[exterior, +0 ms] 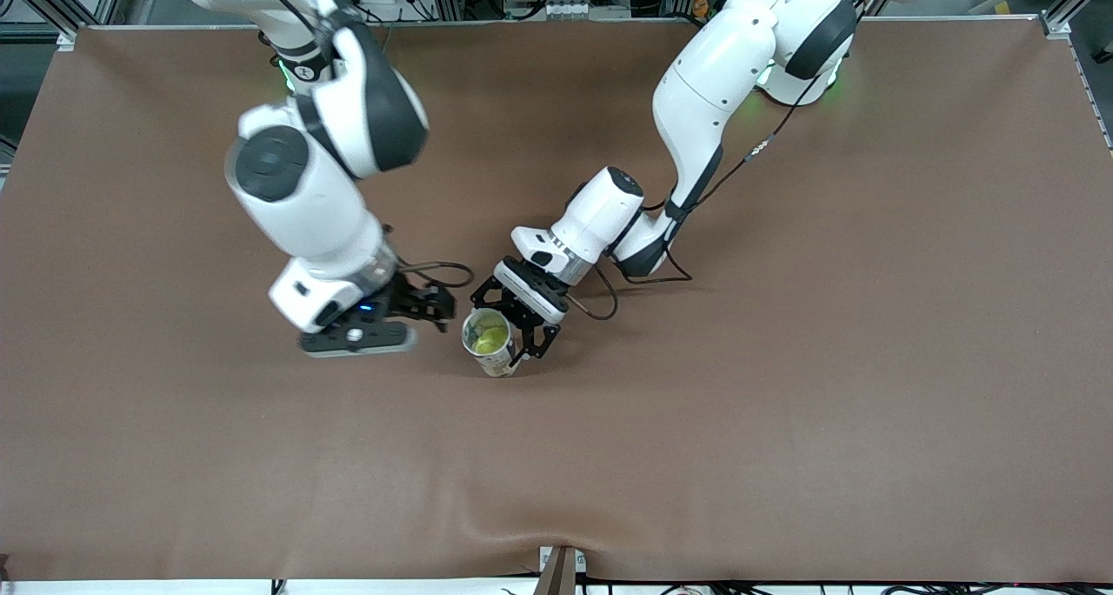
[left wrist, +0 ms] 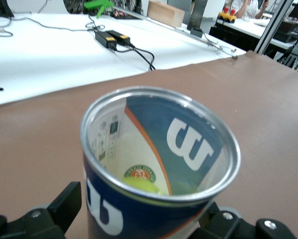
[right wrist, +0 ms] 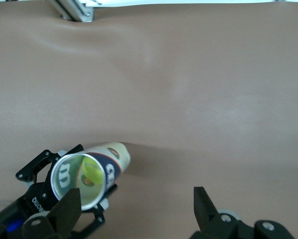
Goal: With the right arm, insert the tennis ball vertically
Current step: 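Withdraw the right gripper while the left gripper sets the can down and opens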
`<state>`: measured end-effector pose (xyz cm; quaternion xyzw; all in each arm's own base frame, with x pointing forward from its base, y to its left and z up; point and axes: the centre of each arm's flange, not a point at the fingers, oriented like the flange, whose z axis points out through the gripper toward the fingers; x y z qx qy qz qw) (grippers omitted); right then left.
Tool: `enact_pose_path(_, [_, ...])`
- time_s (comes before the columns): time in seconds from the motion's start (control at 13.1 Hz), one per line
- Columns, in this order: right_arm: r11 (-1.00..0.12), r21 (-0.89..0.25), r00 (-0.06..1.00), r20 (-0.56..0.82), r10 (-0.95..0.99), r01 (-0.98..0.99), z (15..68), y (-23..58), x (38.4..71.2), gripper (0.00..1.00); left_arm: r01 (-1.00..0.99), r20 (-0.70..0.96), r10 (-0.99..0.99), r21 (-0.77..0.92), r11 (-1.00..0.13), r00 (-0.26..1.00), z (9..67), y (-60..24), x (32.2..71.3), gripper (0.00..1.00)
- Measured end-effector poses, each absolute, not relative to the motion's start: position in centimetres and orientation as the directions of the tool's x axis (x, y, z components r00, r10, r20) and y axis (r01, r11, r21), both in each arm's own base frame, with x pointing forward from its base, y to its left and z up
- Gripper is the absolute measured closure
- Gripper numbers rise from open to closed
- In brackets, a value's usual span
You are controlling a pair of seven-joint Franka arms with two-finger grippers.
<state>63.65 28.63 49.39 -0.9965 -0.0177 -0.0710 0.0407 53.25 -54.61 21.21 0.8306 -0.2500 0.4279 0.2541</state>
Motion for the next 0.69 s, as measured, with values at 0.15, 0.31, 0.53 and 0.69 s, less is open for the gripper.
enact_pose_path(0.15, [-0.997,-0.078,0.995,0.097,-0.004,0.003,52.3,24.9,63.2,0.00,-0.631,0.817,-0.221,0.209,-0.747,0.532,20.7,-54.6,53.3,0.00])
enact_pose_path(0.31, [-0.996,-0.083,0.997,0.068,-0.025,-0.019,55.2,21.6,62.4,0.00,-0.629,0.789,-0.251,0.210,-0.748,0.561,20.1,-54.6,53.5,0.00])
enact_pose_path(0.53, [-0.997,-0.080,1.000,0.016,-0.020,-0.018,58.1,17.5,61.0,0.00,-0.630,0.728,-0.320,0.195,-0.751,0.607,21.1,-54.5,54.4,0.00])
enact_pose_path(0.69, [-0.997,-0.075,0.999,-0.024,-0.024,-0.025,59.3,14.8,60.4,0.00,-0.635,0.671,-0.374,0.187,-0.750,0.640,23.2,-54.5,55.0,0.00])
